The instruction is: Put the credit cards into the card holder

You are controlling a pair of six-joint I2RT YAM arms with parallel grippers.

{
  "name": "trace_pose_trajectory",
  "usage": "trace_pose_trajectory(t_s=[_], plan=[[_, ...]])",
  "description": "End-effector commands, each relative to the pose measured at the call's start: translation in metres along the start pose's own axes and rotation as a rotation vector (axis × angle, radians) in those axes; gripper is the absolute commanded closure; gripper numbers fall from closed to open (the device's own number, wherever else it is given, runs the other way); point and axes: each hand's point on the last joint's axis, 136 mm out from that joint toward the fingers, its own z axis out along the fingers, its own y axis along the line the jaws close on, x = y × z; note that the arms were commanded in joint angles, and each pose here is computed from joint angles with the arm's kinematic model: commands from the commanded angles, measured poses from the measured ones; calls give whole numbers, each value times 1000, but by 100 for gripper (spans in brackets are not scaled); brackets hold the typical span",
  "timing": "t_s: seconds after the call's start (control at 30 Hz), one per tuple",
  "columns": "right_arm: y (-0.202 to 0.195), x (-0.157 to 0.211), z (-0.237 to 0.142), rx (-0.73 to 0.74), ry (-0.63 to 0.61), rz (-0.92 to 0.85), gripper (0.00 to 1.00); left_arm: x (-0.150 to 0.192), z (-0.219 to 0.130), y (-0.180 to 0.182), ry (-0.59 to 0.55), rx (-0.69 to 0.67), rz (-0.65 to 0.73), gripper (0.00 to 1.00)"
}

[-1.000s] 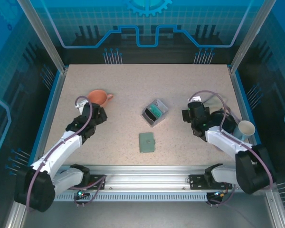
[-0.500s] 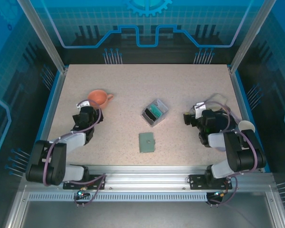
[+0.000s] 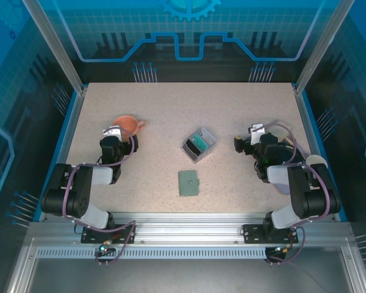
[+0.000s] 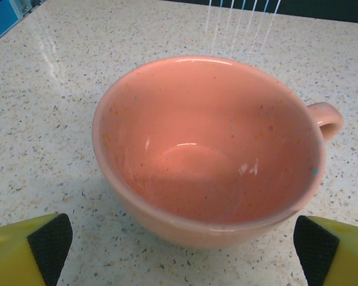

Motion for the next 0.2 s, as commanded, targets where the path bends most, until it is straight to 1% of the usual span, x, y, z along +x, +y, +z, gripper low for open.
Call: trace_pose_trajectory(t_s=[0.0, 0.1, 0.17], plan=[[-1, -6, 2, -10, -17, 19, 0, -10, -1, -3, -40, 25, 14, 1], [-1, -7, 2, -12, -17, 20, 0, -9, 0, -4, -37, 27, 16, 1], [-1, -7, 2, -13, -19, 21, 0, -8, 0, -14, -24, 82, 45, 1]])
